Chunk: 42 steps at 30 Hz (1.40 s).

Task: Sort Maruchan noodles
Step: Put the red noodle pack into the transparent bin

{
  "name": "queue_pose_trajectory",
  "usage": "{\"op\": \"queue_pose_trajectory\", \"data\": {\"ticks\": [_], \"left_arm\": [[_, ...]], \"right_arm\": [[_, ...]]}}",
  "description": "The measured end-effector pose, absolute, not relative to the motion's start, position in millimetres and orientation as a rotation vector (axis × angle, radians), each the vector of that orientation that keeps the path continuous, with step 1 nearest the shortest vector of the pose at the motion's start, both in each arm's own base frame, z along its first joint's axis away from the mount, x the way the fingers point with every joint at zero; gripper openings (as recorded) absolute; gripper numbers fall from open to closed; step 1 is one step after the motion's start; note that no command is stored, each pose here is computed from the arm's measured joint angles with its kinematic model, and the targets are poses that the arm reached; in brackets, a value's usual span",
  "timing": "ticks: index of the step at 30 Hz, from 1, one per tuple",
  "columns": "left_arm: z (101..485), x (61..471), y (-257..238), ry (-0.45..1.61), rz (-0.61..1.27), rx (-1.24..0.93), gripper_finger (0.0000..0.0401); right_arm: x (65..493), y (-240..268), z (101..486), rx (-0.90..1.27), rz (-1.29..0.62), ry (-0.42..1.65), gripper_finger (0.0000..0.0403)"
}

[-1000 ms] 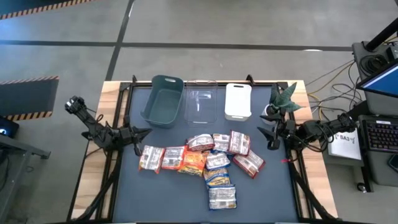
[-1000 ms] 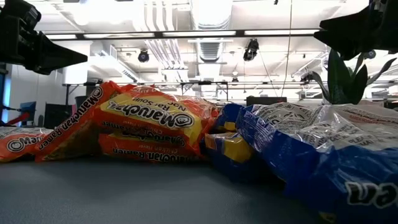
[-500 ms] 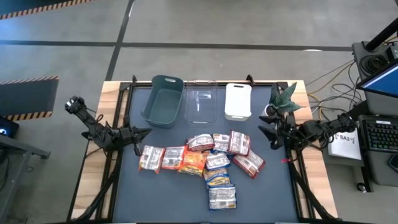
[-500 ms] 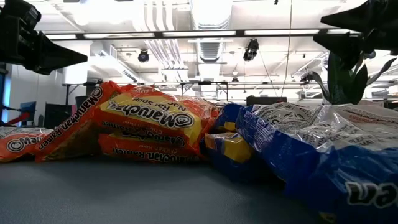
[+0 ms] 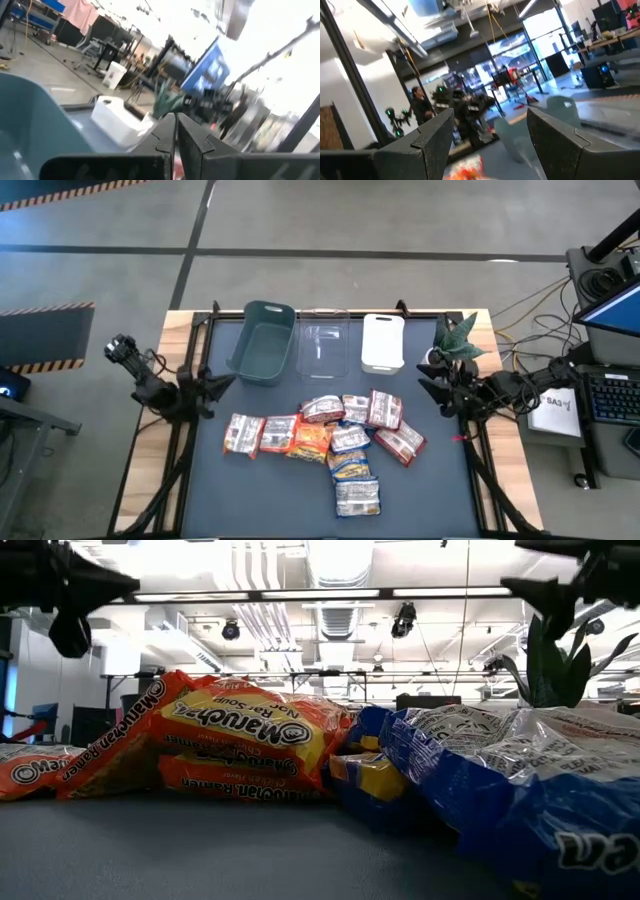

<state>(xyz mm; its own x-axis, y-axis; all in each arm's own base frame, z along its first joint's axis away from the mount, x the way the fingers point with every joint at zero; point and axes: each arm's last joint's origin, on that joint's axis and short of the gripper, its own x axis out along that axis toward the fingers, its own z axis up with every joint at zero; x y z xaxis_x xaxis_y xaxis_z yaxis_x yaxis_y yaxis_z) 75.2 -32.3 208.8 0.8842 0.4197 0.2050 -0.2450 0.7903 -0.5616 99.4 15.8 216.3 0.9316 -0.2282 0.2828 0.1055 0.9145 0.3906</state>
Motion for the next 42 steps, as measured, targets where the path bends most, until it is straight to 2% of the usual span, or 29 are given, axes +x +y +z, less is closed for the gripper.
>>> {"op": "queue_pose_trajectory", "data": {"ticks": [9,16,20,29,36,42], "left_arm": [[206,78,-34,-0.308,0.372,-0.491,0.0],[222,86,-40,-0.365,0.205,-0.47,0.0],[245,95,-46,-0.369,0.145,-0.347,0.0],[300,122,-66,-0.264,0.203,0.068,0.0],[316,140,-75,-0.016,0.368,0.264,0.0],[318,147,-80,0.055,0.391,0.413,0.0]], "right_arm": [[146,30,243,0.259,-0.213,-0.161,0.0238],[177,39,271,0.222,-0.246,-0.046,0.0238],[192,43,287,0.264,-0.267,0.051,0.0238],[214,49,314,0.331,-0.337,0.292,0.0237],[224,52,316,0.452,-0.471,0.508,0.0237],[241,63,293,0.568,-0.559,0.673,0.0237]]}}
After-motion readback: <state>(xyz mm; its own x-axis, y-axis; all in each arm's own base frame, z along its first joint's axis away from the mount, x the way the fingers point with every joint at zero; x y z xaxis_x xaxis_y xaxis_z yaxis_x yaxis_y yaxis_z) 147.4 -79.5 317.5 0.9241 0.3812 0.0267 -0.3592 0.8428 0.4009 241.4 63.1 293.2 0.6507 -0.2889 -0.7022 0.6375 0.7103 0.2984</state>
